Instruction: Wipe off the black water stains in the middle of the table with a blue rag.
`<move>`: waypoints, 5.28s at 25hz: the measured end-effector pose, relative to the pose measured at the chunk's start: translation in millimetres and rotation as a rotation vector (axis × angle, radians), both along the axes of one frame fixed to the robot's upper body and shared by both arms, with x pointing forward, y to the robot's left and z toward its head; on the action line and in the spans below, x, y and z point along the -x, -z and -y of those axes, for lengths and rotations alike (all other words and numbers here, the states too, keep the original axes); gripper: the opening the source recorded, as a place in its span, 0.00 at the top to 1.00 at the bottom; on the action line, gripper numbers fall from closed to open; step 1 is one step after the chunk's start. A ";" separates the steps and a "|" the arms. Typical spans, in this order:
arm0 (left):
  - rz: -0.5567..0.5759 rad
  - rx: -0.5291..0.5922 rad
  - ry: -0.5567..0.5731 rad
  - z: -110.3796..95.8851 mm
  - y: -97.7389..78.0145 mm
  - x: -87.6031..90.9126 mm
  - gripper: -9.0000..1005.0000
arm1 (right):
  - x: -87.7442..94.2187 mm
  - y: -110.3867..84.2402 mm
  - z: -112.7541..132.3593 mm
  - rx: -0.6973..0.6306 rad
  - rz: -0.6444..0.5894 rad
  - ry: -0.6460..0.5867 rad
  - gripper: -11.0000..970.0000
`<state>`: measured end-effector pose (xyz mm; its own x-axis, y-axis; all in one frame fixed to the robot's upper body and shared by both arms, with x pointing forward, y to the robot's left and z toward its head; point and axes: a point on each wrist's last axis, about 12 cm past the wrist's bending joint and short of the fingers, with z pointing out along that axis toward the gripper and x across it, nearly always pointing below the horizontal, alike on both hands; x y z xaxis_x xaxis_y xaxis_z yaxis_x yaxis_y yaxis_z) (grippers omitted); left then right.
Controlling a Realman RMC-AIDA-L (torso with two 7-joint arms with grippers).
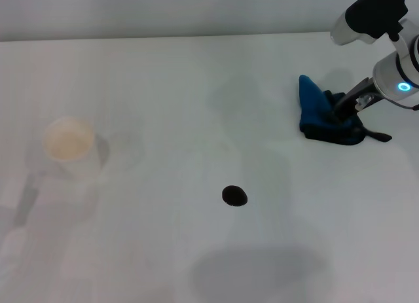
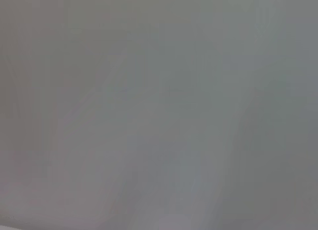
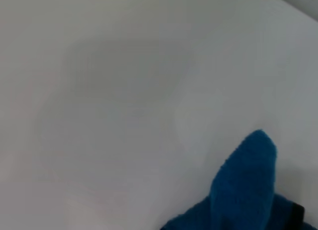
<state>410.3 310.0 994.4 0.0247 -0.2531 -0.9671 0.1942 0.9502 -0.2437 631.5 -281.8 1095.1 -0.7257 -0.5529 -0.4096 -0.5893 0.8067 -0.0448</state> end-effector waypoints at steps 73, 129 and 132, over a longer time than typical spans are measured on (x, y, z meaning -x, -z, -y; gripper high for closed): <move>0.030 0.029 -0.054 -6.1 -5.6 -11.0 0.13 | 80.6 29.8 -95.0 -0.341 -0.121 -0.484 0.89; 0.056 0.040 -0.041 -7.9 -11.8 -24.5 0.13 | 17.7 15.5 -48.8 -0.140 0.127 -0.283 0.73; 0.057 0.040 -0.041 -7.8 -12.0 -25.0 0.13 | 18.5 13.5 -52.0 -0.147 0.149 -0.289 0.72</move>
<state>435.4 317.9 1006.4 0.0905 -0.2892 -0.9530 0.1703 0.9473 -0.2713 612.9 -229.8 1081.6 -0.4739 -0.6541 -0.5895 -0.7900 0.6116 -0.0436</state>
